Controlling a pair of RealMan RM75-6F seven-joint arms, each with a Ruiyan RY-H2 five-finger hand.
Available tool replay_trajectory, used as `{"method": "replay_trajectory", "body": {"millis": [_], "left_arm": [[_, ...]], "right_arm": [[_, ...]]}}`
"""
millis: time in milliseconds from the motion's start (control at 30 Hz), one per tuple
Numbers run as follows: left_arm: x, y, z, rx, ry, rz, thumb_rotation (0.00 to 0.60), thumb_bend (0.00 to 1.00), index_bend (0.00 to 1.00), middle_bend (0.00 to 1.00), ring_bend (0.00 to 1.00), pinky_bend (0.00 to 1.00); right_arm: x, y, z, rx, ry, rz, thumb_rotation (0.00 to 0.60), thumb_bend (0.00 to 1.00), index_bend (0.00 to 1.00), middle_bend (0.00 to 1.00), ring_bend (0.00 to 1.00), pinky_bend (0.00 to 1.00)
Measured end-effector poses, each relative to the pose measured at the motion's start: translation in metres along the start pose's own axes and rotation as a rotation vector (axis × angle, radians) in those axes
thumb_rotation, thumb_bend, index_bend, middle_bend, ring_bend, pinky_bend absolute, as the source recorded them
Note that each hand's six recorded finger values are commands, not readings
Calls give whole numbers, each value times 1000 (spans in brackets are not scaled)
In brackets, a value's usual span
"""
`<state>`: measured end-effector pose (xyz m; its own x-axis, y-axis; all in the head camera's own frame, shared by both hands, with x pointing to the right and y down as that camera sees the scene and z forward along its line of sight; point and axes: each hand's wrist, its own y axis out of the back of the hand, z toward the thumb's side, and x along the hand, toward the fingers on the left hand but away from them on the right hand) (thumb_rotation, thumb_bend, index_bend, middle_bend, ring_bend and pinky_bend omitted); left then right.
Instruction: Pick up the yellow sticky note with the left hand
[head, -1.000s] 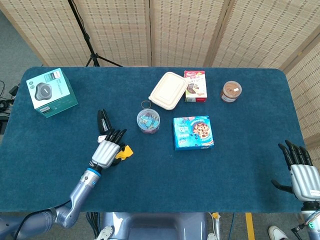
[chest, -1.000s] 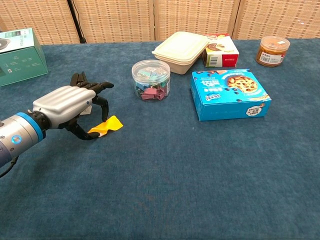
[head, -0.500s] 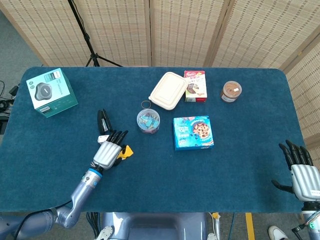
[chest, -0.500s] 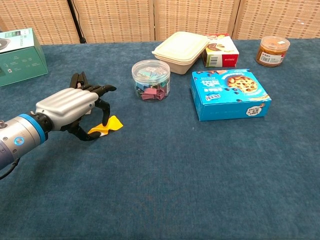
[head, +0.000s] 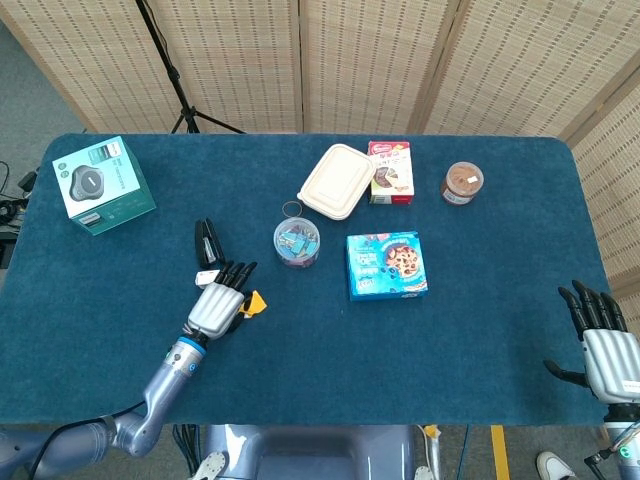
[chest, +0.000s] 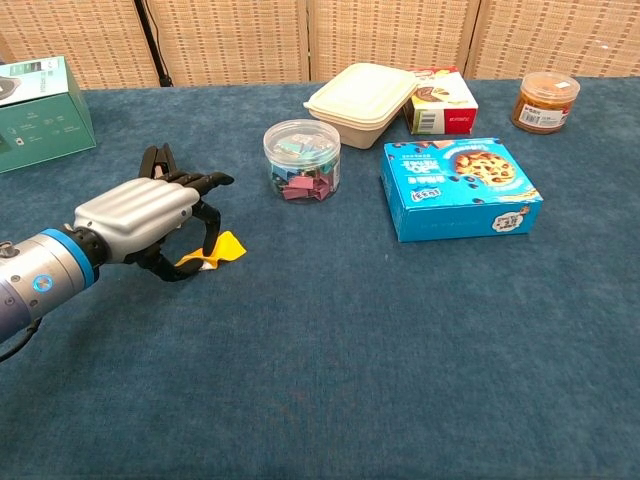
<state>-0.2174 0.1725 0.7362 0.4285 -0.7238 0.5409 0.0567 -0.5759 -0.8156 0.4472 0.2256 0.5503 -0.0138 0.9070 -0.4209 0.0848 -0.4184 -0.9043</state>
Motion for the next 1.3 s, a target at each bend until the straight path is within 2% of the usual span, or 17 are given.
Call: {"method": "replay_trajectory", "body": {"millis": [500,1300], "left_arm": [[0,7,-1,5,3,10,600,423,600,0,0,0],[-2,44,-3,2,4,89,600,430,617,0,0,0]], "right_arm": [[0,0,0,-4,0,2,600,0,0,0,0,0],[0,-1,0,-1,0,3,600,0,0,0,0,0]]}}
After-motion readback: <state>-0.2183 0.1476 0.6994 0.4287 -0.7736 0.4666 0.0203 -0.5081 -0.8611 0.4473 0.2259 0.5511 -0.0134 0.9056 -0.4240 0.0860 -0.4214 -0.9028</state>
